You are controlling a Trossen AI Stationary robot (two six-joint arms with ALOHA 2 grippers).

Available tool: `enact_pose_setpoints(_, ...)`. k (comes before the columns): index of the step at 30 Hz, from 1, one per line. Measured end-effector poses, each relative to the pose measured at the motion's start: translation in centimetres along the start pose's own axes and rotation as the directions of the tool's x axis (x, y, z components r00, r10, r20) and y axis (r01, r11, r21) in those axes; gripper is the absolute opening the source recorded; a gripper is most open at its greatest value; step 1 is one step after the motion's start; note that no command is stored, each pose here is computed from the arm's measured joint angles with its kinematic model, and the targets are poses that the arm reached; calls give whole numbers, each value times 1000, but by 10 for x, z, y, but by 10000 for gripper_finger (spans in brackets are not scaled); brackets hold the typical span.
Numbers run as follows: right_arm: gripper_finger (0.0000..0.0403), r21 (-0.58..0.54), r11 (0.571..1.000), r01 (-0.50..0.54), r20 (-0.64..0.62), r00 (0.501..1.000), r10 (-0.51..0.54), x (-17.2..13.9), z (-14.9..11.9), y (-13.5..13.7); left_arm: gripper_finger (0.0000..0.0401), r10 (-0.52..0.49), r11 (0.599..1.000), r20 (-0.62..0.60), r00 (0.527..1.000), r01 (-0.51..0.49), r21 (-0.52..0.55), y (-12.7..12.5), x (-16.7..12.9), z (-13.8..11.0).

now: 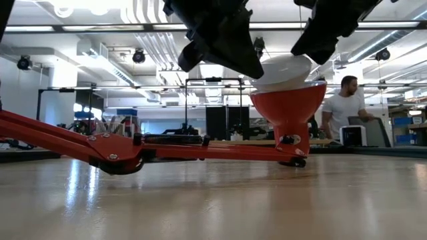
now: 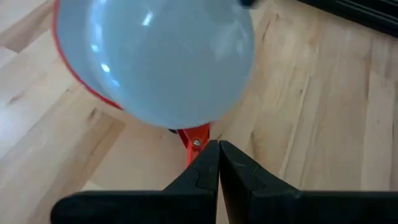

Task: Screw lightbulb
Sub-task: Insert the light bulb into the red lamp

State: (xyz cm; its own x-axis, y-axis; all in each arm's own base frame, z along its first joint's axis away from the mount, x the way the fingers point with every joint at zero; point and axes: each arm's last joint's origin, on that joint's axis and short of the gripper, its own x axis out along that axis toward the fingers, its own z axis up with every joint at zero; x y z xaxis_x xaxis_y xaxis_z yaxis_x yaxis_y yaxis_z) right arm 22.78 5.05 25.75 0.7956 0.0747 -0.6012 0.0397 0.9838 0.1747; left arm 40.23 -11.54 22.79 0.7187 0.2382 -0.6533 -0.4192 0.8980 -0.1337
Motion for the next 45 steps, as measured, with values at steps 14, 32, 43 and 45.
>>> enact_pose_setpoints(14, 0, 79, 986, 150, 48, 987, -154, -23, 3, -17, 1, -20, 1000, 23, 1000, 20, -13, -5, 2, 0)
enact_pose_setpoints(32, 0, 5, 1000, 2, 104, 995, -2, -3, 12, -8, 1, 7, 1000, 60, 998, -8, 9, -2, 5, 4)
enact_pose_setpoints(43, 0, 9, 994, 109, 41, 993, -110, 8, 5, -12, 1, 11, 1000, 52, 999, -12, 15, -1, 5, 3)
enact_pose_setpoints(45, 0, 22, 985, 171, 47, 984, -172, 2, 5, -15, 1, 10, 1000, 52, 999, -11, 19, -2, 5, 3)
